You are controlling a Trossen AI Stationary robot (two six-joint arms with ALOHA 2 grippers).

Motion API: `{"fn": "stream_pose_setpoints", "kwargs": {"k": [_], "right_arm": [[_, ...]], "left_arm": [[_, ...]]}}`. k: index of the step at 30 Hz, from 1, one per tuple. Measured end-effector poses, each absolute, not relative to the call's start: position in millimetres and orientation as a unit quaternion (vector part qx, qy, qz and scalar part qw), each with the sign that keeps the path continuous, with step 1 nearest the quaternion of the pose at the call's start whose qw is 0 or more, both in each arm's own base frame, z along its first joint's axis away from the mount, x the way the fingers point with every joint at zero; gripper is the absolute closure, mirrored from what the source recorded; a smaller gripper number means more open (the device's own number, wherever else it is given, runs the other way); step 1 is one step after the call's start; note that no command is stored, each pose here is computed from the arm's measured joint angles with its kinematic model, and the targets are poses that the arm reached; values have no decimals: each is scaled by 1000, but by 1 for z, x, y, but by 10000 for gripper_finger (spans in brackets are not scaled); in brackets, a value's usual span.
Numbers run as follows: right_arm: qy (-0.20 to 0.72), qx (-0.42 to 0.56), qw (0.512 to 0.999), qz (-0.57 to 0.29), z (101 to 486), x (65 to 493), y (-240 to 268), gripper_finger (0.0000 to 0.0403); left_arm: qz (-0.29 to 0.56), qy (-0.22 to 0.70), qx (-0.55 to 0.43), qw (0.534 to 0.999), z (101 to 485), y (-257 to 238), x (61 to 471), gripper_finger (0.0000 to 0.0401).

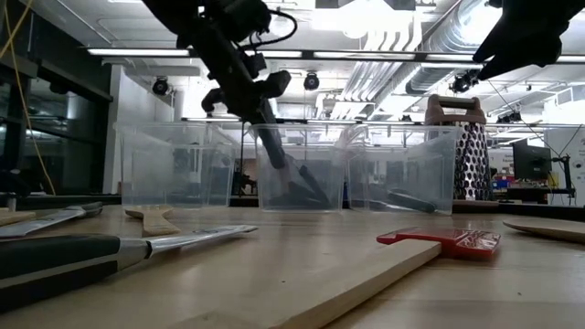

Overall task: Pick & Place Kitchen Items
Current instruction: Put the black spatula into the transparent middle bin, then put the black knife into the right bin

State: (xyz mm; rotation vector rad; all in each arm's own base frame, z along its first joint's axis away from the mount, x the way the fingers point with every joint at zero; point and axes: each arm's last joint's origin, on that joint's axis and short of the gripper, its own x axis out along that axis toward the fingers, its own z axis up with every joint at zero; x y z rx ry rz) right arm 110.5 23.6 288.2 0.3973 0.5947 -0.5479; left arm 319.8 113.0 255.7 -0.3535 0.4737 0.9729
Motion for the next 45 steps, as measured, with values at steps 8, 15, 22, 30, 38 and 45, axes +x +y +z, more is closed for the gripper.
{"fn": "stream_pose_setpoints", "kwargs": {"k": [8,15,22,30,38,45], "right_arm": [[288,194,900,-263,288,111,24,151],[289,195,900,-260,288,111,24,151],[290,187,903,-258,289,111,24,151],[289,187,903,-258,289,111,24,151],[292,203,900,-253,288,111,25,151],[297,212,899,-240,288,112,26,151]], "left_arm": [[397,273,-185,857,257,107,314,373],[389,284,-183,857,273,101,296,366],[388,270,-174,864,286,99,287,292],[385,263,-177,867,293,97,281,217],[385,229,-183,875,312,93,268,210],[381,191,-187,885,334,87,248,210]]}}
